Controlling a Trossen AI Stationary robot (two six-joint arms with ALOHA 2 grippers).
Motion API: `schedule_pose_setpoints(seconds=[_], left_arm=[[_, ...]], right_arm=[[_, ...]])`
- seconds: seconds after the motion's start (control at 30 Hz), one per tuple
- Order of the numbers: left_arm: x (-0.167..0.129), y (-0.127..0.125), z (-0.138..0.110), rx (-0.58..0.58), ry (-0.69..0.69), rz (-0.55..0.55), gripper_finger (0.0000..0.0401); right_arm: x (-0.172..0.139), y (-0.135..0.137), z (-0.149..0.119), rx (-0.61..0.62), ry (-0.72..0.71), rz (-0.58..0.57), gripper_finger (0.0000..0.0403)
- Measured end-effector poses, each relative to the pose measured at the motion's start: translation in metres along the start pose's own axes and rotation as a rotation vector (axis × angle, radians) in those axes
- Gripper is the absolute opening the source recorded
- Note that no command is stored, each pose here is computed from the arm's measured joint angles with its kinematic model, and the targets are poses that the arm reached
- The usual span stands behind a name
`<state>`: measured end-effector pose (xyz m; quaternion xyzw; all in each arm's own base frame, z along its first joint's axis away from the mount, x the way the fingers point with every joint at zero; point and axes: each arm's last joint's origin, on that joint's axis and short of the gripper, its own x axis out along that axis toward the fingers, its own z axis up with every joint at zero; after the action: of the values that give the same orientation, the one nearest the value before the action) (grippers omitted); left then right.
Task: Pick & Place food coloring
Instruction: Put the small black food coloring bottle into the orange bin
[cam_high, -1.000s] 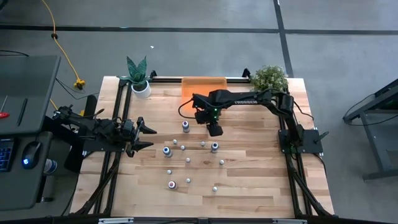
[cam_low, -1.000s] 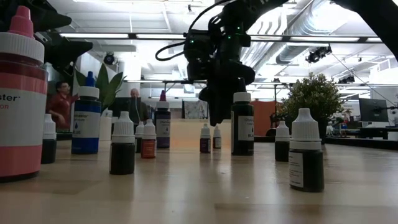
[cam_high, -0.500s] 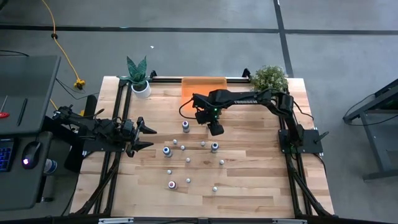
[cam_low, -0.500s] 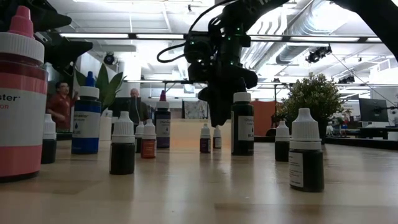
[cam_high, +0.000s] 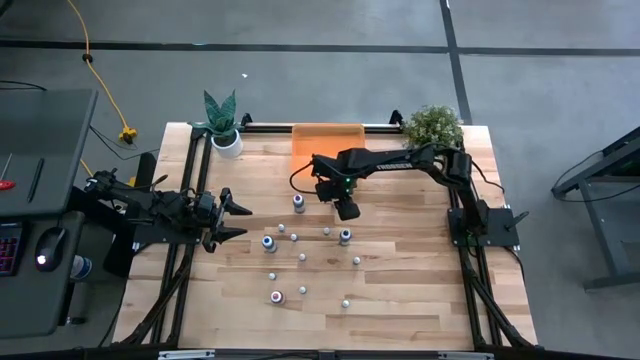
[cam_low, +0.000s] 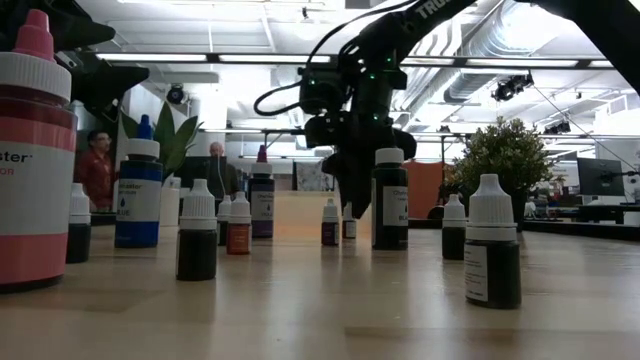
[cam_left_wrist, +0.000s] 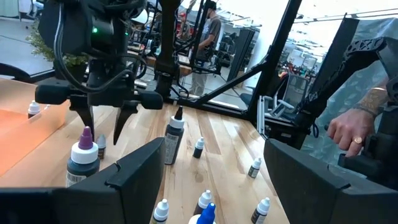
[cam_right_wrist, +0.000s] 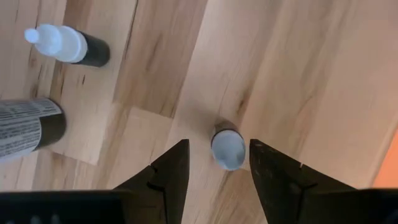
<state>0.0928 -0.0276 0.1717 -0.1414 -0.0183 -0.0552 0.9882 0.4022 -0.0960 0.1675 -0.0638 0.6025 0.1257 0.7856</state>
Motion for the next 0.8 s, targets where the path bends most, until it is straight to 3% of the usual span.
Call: schedule_pose_setpoints(seconds=[0.37,0.8], left_arm=[[0.0,0.0,0.0,0.0,0.0,0.0,0.0271],[0.0,0.0,0.0,0.0,0.0,0.0,0.0271]], right_arm=[[-0.0026,-0.0008,0.0023,0.002,-0.008,-0.009,0.015],[-0.0028,-0.0011,0.0021,0.011,-0.003,-0.019,0.0086]])
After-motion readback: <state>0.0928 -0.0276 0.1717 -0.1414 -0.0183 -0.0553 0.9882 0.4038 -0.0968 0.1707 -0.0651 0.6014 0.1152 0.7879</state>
